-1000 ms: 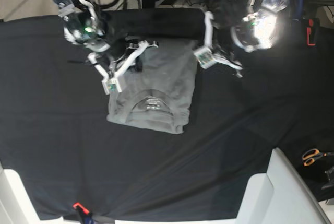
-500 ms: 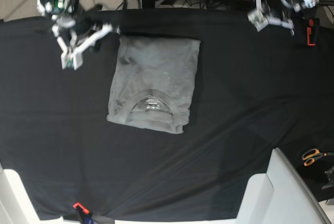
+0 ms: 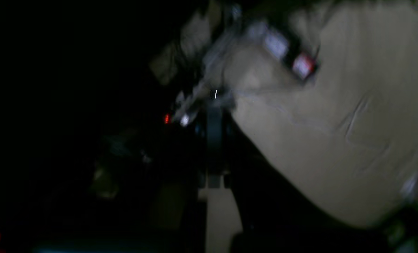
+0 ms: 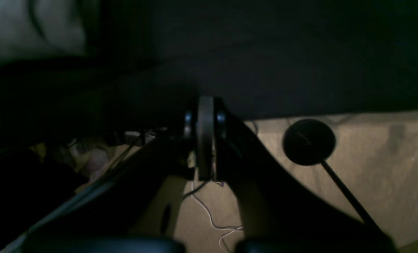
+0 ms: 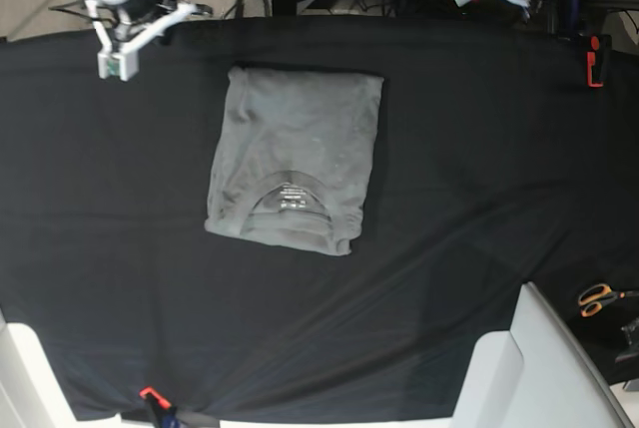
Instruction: Fold the T-shirt properly
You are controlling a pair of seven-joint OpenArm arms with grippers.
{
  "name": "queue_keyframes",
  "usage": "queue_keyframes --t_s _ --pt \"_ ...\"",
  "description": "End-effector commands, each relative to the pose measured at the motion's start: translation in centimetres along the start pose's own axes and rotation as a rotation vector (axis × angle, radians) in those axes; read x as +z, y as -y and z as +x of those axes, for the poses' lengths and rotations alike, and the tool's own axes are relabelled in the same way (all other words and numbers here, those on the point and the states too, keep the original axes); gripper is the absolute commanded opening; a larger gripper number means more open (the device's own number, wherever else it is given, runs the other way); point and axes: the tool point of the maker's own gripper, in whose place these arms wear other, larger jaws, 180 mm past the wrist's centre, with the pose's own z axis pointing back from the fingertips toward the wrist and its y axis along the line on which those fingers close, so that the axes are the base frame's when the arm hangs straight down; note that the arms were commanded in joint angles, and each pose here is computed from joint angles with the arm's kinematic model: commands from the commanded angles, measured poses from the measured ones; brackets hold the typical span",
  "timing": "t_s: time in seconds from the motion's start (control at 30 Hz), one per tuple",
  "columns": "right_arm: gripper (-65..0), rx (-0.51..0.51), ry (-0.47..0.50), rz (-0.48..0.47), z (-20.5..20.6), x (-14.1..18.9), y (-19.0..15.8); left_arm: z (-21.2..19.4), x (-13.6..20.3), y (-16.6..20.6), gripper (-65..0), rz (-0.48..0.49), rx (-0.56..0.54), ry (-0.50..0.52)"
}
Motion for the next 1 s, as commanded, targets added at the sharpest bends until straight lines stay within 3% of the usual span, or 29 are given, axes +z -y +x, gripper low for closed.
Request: queue_keyframes --t_s 0.0,0.17,0.23,0.33,0.5,0.7,0.8,0.9,0.97 --pt "-64.2 -0.008 0.029 -0.022 0.7 1.0 1.0 -0.3 -0.2 1.1 -65.0 -0.021 -0.006 -0.008" --pt "-64.2 -0.046 -0.153 -0.106 -2.8 2.9 4.4 -2.9 -2.2 4.9 -65.0 -0.095 0.068 -0.078" --pt "-64.2 -0.052 -0.227 -0.123 -5.1 2.8 5.0 -3.8 -3.1 6.4 -65.0 -0.138 0.11 -0.057" --pt "-64.2 -0.075 -0.31 -0.168 -8.1 1.5 6.8 -4.3 -4.7 8.5 -65.0 -0.187 0.205 0.004" --pt "-64.2 -0.084 -0.475 -0.247 -12.8 -1.8 10.4 -5.9 -8.8 9.9 -65.0 -0.234 0.383 0.016" --pt "-64.2 0.221 -0.591 -0.238 -17.7 -7.2 13.3 -5.1 -14.3 9.9 -65.0 -0.283 0.652 0.062" --pt "-63.8 0.421 -0.615 -0.196 -20.4 -8.9 14.0 -3.9 -16.0 8.7 -65.0 -0.247 0.784 0.094" --pt "-63.6 0.628 -0.501 -0.12 -20.4 -9.6 13.9 -2.4 -17.0 5.4 -65.0 -0.146 0.792 0.135" --pt "-63.6 0.696 -0.347 -0.016 -19.0 -10.8 10.9 -1.6 -17.7 4.0 -65.0 -0.102 0.766 0.128"
